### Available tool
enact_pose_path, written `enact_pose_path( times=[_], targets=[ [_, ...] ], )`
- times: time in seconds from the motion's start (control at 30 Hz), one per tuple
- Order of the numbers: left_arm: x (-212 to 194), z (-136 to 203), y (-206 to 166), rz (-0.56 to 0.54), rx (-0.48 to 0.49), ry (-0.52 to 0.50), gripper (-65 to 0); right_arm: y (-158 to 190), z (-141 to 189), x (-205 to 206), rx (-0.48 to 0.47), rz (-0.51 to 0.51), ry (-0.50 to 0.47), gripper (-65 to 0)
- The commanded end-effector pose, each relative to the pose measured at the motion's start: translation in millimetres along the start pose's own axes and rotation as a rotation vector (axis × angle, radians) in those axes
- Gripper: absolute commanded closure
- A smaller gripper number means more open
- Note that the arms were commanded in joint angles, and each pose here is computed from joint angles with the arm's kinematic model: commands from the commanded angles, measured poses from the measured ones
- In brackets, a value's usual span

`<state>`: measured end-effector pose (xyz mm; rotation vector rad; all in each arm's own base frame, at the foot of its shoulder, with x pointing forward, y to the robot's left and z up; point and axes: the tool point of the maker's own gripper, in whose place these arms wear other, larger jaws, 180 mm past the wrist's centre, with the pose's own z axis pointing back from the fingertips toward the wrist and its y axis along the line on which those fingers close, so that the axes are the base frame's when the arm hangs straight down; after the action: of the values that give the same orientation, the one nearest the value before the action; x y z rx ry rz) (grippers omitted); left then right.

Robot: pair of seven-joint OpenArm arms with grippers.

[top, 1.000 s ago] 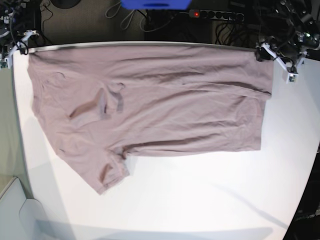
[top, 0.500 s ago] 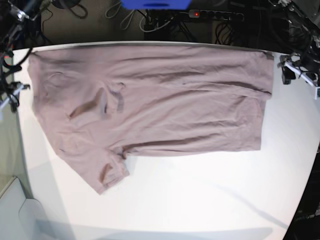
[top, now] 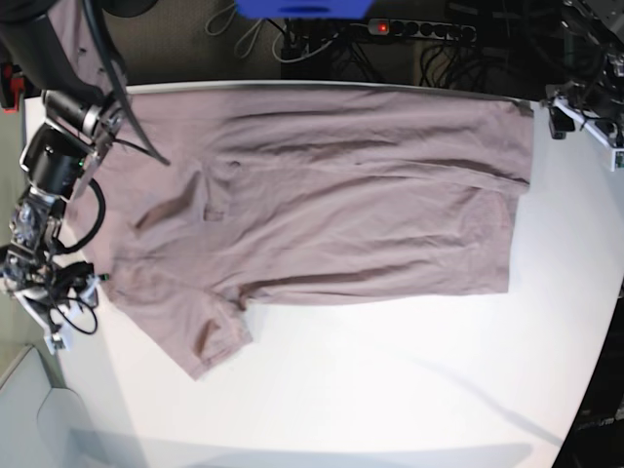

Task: Layout the t-shirt on the table in an organized manner, then fold the t-shirt properly
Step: 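Release the shirt and move both grippers to the shirt's side edges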

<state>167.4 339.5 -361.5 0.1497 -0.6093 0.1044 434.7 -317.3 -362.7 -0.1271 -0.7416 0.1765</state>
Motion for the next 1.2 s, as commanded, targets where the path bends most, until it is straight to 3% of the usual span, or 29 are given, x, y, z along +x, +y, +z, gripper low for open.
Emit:
enact_pose_path(
  times=[0.0,0.13,0.47,0.67,1.17],
  targets=[
    [12,5,5,-0.010,0.013,-0.042,-47.2,-6,1,32,0.000,-0.011,-0.085,-34.4],
    [6,11,13,-0.002,0.038,-0.035,-47.2,14,-15,46,0.081,-0.056,-0.165,-38.1],
    [7,14,19,0.012,0.059,-0.044,-47.2,42,-34,41,0.176,-0.124,-0.222,-38.5],
    [12,10,17,0.019,0.052,-0.054,-47.2,32,-31,42,0.161,-0.134,-0.269,-38.5],
    [22,8,13,0.032,0.041,-0.084,-47.2,27,-32,15,0.149,-0.134,-0.245,-38.6]
  ],
)
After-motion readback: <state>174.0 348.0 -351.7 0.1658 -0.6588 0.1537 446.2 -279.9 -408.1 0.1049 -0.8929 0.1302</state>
